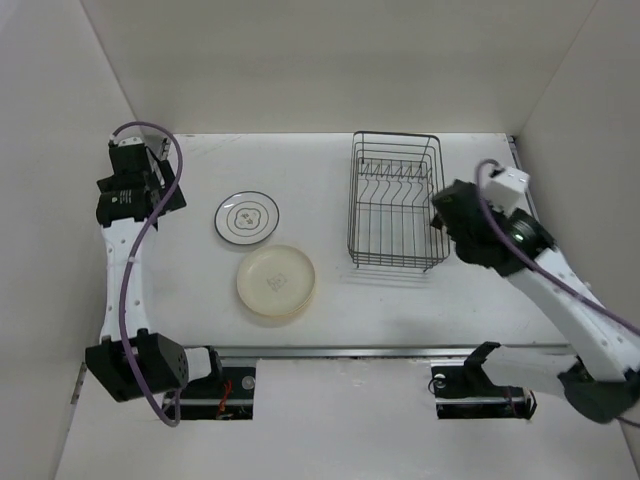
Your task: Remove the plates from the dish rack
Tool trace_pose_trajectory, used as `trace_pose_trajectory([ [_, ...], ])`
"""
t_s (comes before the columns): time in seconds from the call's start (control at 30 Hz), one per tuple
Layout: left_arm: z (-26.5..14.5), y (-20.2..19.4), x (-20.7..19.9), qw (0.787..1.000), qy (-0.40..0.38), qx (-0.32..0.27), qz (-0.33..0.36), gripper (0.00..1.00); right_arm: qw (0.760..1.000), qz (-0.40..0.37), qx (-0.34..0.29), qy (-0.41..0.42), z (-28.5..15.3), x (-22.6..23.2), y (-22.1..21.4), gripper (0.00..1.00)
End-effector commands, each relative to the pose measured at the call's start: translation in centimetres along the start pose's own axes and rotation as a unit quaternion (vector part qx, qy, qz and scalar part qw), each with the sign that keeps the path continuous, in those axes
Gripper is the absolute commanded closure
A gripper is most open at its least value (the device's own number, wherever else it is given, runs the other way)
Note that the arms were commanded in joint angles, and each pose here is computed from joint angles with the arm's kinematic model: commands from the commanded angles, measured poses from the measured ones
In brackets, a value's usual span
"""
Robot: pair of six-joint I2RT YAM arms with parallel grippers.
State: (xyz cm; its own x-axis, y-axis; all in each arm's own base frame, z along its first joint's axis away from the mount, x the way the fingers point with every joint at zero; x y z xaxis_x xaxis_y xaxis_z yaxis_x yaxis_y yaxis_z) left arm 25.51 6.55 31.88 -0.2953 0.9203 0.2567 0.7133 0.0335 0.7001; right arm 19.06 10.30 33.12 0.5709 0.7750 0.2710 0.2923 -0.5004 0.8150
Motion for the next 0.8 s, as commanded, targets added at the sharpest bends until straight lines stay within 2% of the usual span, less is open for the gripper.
trace_pose_trajectory([
  [0.0, -1.1, 0.1, 0.4, 0.999, 0.005, -0.035, -0.009, 0.15, 0.993, 0.115, -0.008, 0.027, -4.7, -6.6, 3.5, 0.04],
  [0.03, -1.6, 0.1, 0.5, 0.999, 0.006, -0.042, -0.011, 0.15, 0.989, 0.137, -0.010, 0.047, -5.7, -7.5, 4.2, 0.00],
  [0.1, -1.7, -0.2, 0.5, 0.999, 0.002, -0.043, -0.006, 0.15, 0.980, 0.169, 0.007, 0.108, -7.9, -8.9, 5.6, 0.00],
  [0.2, -1.8, -0.6, 0.3, 0.999, -0.019, -0.038, 0.011, 0.14, 0.980, 0.130, 0.042, 0.145, -9.1, -9.4, 5.7, 0.00],
  [0.4, -3.5, -1.3, 1.1, 0.998, -0.015, -0.019, 0.053, 0.12, 0.984, 0.104, 0.056, 0.136, -9.2, -9.3, 5.7, 0.00],
  [0.57, -4.5, -2.1, 1.5, 0.996, -0.017, 0.016, 0.089, 0.12, 0.985, 0.093, 0.040, 0.140, -9.0, -9.4, 5.9, 0.00],
  [0.77, -6.7, -3.0, 2.2, 0.987, -0.044, 0.051, 0.148, 0.10, 0.985, 0.046, 0.031, 0.162, -9.2, -9.7, 6.3, 0.00],
])
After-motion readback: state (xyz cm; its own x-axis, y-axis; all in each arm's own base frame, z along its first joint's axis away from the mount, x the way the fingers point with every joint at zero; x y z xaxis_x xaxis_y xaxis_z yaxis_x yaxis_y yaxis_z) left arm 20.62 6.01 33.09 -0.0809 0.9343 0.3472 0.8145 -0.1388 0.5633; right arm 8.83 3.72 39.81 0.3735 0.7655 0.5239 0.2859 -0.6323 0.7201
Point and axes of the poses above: each gripper's point midway between its finger pads, its own z axis out along the fingers, its own x axis along the line the jaws close on, y = z × x, the point moved 10 cm from there along -z, back along the fingers, and after that the axes turned 14 degrees about z, right-handed, at the moved point
